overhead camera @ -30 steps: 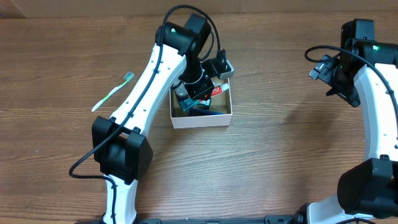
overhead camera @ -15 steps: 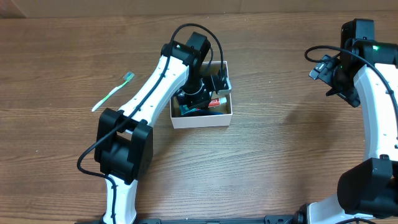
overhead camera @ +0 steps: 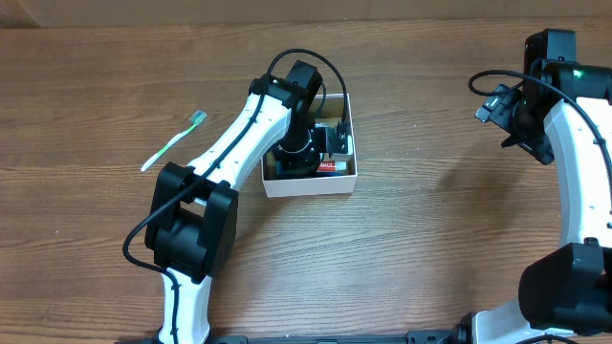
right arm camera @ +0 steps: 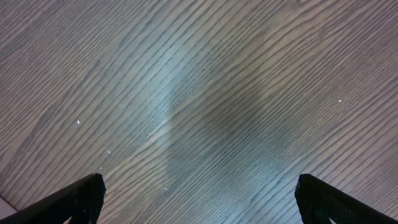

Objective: Pack container
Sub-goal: 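Release the toothpaste tube and raise the left gripper out of the box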

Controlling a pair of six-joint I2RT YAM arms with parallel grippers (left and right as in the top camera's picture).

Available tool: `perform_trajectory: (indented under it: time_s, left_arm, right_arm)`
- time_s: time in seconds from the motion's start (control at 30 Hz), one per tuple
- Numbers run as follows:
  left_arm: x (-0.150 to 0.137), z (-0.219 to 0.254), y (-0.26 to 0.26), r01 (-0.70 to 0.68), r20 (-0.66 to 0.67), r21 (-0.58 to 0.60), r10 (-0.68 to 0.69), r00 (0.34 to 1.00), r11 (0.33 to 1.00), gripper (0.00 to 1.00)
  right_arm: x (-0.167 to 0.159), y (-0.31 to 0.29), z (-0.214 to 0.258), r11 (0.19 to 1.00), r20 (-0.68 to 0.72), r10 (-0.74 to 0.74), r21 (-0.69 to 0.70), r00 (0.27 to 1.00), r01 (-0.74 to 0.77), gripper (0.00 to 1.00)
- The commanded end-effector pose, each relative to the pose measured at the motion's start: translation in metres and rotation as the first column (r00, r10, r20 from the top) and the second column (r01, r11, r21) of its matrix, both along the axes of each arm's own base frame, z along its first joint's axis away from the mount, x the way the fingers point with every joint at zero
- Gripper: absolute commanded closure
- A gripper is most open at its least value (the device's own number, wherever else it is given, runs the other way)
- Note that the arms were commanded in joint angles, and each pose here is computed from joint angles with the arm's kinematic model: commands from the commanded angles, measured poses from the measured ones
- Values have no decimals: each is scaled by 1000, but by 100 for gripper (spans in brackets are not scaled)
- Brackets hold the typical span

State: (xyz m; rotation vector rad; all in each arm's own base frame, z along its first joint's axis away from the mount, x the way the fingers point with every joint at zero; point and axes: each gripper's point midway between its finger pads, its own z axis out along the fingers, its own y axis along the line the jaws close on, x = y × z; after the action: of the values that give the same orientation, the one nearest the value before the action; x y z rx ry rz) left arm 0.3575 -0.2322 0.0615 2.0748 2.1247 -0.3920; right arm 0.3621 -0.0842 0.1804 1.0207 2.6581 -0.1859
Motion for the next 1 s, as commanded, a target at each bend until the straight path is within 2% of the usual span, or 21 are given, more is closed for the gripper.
perform_trajectory:
  time_s: [0.0,0.17,0.23,0.27,0.33,0.4,0.43,0.47,0.53,0.73,0.97]
  left_arm:
    - [-1,3,-6,134,57,-15,-133,989,991,87]
    - [4,4,-9,134,79,-25,-132,988,991,93]
    - [4,4,-9,132,80,-26,-129,988,991,89]
    - [4,4,-9,123,77,-26,-121,990,992,83]
    - [4,4,-9,105,71,-26,-102,992,994,57]
    - [4,4,-9,90,67,-27,-88,994,996,47]
    - [5,5,-10,76,64,-28,-74,995,997,32]
    - [5,5,-10,66,64,-31,-64,996,997,26]
    - [7,6,-11,51,64,-33,-49,997,998,22]
    - [12,15,-17,0,70,-49,3,998,999,20]
    - [29,72,-45,-89,128,-117,104,986,989,18]
  right_arm:
    - [1,0,5,1000,21,-4,-2,1000,4,0]
    - [1,0,5,1000,21,-4,-2,1000,4,0]
    - [1,0,5,1000,20,-4,-2,1000,4,0]
    - [1,0,5,1000,21,-4,-2,1000,4,0]
    - [1,0,5,1000,21,-4,-2,1000,4,0]
    - [1,0,5,1000,21,-4,-2,1000,4,0]
    - [1,0,5,1000,21,-4,-2,1000,4,0]
    - [1,0,5,1000,21,-4,-2,1000,4,0]
    - [1,0,5,1000,21,-4,-2,1000,4,0]
    - [1,0,5,1000,21,-4,-2,1000,4,0]
    - [1,0,5,1000,21,-4,-2,1000,4,0]
